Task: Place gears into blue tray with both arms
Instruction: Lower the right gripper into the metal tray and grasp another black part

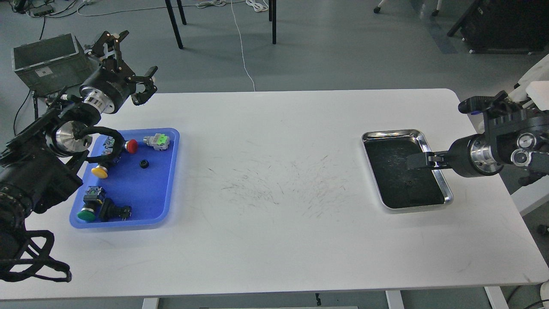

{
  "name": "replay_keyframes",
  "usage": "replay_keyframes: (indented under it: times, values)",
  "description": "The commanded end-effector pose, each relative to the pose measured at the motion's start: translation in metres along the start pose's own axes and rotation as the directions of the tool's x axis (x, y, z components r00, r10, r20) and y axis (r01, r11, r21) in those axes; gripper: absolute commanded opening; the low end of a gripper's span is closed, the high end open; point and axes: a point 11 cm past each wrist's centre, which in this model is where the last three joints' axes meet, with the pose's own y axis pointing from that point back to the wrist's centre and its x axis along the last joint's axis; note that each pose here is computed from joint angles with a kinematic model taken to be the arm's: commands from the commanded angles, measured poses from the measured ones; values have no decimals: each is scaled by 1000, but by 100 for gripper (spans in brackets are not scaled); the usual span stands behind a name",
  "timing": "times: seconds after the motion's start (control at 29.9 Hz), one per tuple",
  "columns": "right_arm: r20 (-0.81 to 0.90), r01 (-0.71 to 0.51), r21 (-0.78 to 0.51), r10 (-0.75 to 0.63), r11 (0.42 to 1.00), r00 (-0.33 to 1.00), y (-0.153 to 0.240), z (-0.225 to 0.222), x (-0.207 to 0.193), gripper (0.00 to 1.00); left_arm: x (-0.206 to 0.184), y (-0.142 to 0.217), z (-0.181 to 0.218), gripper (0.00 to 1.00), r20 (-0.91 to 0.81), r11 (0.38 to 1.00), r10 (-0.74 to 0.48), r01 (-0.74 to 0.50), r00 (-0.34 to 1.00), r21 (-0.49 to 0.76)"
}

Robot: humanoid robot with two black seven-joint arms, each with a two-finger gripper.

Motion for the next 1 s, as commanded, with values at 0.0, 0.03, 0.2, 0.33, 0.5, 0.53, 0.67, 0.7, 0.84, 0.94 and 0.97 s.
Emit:
replay_keyframes:
  times: [0.0,0.03,0.2,0.33,0.5,0.53,0.67,0.7,0.84,0.94,0.97]
  values:
    - [-8,20,-24,-20,1000,1000,-14,3,-6,96,2,2,-2,98,-1,1000,5,-5,1000,-8]
    - [-7,22,-31,-23,999,1000,-17,5,-7,96,3,2,-2,98,-1,1000,6,-6,1000,-6]
    - [-14,44,-42,-45,998,999,-33,3,-16,95,4,4,-4,98,0,1000,9,-9,1000,-8]
    - [-24,35,-53,-37,998,999,-47,0,-19,93,5,4,-4,98,-1,1000,10,-10,1000,-7]
    - [-38,34,-64,-37,997,999,-59,-5,-21,88,4,4,-5,98,-1,1000,9,-9,1000,-5]
    - [-40,33,-64,-36,997,999,-59,-6,-20,87,4,4,-5,98,1,1000,8,-8,1000,-5]
    - [-48,33,-62,-36,998,998,-61,-9,-19,78,4,4,-5,98,1,1000,8,-8,1000,-5]
    - [-48,34,-62,-37,997,998,-61,-9,-19,75,4,4,-5,98,2,1000,9,-9,1000,-5]
    - [-53,45,-65,-48,997,997,-62,-9,-21,61,4,4,-4,98,2,1000,8,-8,1000,-6]
    - [-53,51,-70,-55,996,997,-62,-7,-23,52,5,4,-4,98,2,1000,10,-10,1000,-6]
    - [-53,54,-76,-58,996,997,-62,-5,-24,50,5,4,-4,98,2,1000,10,-10,1000,-6]
